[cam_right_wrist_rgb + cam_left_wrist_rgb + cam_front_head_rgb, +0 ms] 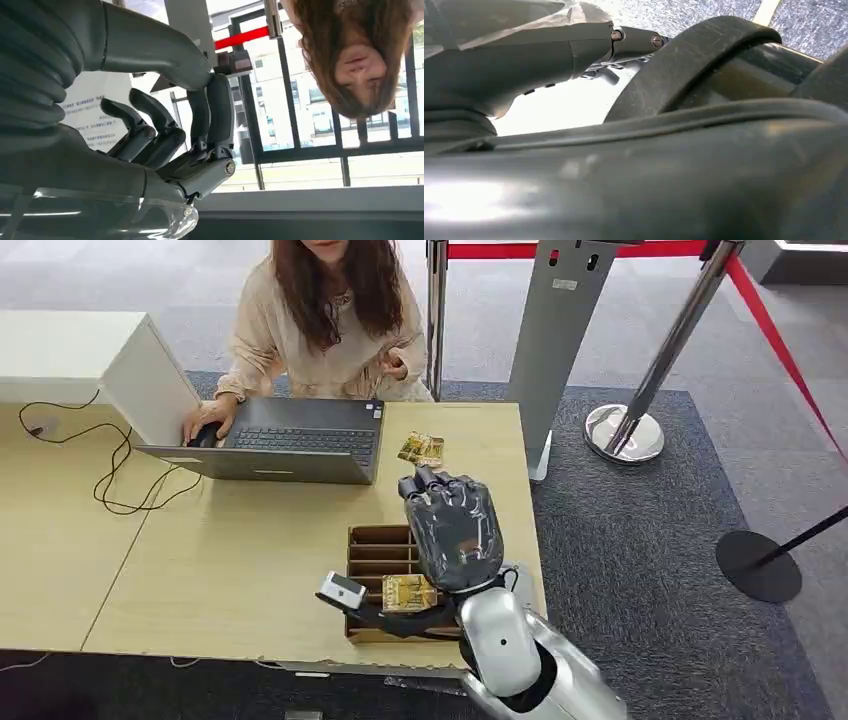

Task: Pass the card to the sensor for recognition and then transmit it.

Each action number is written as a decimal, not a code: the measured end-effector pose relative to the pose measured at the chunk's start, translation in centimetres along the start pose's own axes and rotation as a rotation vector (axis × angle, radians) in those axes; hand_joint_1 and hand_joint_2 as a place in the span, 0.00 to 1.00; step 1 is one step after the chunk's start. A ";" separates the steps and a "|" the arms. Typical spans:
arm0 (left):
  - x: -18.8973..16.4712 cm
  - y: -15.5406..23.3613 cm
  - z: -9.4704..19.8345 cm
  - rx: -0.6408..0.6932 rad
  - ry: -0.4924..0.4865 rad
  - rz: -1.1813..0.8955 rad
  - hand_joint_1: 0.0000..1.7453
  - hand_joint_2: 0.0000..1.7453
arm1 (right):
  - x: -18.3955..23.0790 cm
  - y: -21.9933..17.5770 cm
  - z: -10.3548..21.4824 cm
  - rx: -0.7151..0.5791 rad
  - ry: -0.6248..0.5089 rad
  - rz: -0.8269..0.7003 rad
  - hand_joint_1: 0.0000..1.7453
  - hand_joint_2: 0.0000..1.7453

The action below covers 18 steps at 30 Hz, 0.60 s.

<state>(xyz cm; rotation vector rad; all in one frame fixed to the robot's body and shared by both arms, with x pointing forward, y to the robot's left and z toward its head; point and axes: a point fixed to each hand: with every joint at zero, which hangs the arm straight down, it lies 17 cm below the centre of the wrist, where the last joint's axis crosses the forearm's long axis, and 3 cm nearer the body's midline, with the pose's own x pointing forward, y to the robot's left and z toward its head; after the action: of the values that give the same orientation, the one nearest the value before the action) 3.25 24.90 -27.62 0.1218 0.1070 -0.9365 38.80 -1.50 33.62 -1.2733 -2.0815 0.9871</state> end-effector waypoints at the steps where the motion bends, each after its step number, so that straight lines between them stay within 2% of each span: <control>1: 0.1 0.0 0.0 0.000 -0.002 0.000 0.00 0.00 | 0.0 -0.1 0.0 0.003 0.001 0.002 0.11 1.00; 2: 0.2 -0.1 0.0 -0.002 -0.006 0.004 0.00 0.00 | -0.1 0.1 0.1 0.016 0.002 0.013 0.11 1.00; 3: 0.4 -0.2 0.1 -0.003 -0.011 0.007 0.00 0.00 | -0.2 0.3 0.2 0.036 0.003 0.025 0.04 1.00; 4: 0.4 -0.2 0.1 -0.004 -0.012 0.010 0.00 0.00 | -0.3 0.6 0.4 0.053 0.006 0.035 0.01 1.00; 6: 0.6 -0.3 0.1 -0.006 -0.016 0.014 0.00 0.00 | -0.6 1.1 0.9 0.086 0.014 0.050 0.00 1.00; 18: 0.7 -0.7 0.1 -0.025 -0.017 0.051 0.00 0.00 | -1.5 3.1 5.8 0.218 0.022 0.067 0.06 1.00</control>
<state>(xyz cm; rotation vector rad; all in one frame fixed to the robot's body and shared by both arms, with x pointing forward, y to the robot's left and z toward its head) 3.09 23.95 -27.61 0.0931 0.0994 -0.8853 36.87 -3.77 27.53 -1.2418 -1.8663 1.1888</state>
